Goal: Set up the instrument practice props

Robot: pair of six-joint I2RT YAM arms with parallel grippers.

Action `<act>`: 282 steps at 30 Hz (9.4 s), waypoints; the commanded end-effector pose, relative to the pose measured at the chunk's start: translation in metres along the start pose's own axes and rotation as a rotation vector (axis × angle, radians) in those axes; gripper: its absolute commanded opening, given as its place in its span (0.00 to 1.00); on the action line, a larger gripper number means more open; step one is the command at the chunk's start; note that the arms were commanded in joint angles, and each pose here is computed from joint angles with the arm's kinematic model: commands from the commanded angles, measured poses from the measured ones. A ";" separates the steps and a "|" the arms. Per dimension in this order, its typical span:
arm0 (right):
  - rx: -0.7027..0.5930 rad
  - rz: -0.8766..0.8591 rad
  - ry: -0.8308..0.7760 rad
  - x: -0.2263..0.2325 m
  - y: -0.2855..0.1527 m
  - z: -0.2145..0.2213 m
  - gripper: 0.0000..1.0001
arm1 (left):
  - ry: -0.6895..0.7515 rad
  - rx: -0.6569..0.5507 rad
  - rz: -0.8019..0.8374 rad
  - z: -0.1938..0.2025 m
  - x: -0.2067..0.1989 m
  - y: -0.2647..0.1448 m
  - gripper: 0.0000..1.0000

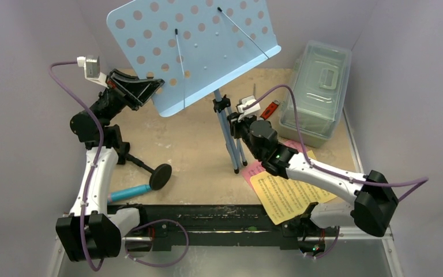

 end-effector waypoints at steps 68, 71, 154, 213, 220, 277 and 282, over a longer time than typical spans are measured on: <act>-0.414 0.062 -0.162 -0.004 0.028 0.040 0.00 | 0.251 0.008 -1.112 0.018 0.060 -0.109 0.98; -0.410 0.035 -0.163 0.000 0.028 0.038 0.00 | 0.101 0.120 -0.910 0.072 0.085 -0.092 0.97; -0.199 0.180 -0.214 -0.031 0.008 0.049 0.00 | 0.606 0.088 -1.102 0.234 0.109 -0.107 0.00; 0.057 0.038 -0.390 0.023 -0.009 0.080 0.00 | 0.226 0.284 -0.979 0.274 0.100 -0.104 0.12; 0.011 -0.035 -0.387 0.038 -0.003 0.073 0.00 | 0.203 0.299 -0.910 0.259 0.099 -0.066 0.47; 0.219 -0.762 0.156 0.090 -0.067 0.125 0.00 | 0.489 0.071 -1.175 0.205 0.169 -0.094 0.00; 0.223 -0.837 0.231 0.103 -0.061 0.104 0.32 | 0.467 0.091 -1.087 0.212 0.163 -0.087 0.00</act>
Point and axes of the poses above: each gripper's point midway between its finger pads, its own y axis out along the fingers, its own x axis along the line the jaws close on, z = x × y, the point moved 3 cm from there along -y, back along the fingers, and after that the axes turned 3 degrees about -y, right-handed, at the moved point
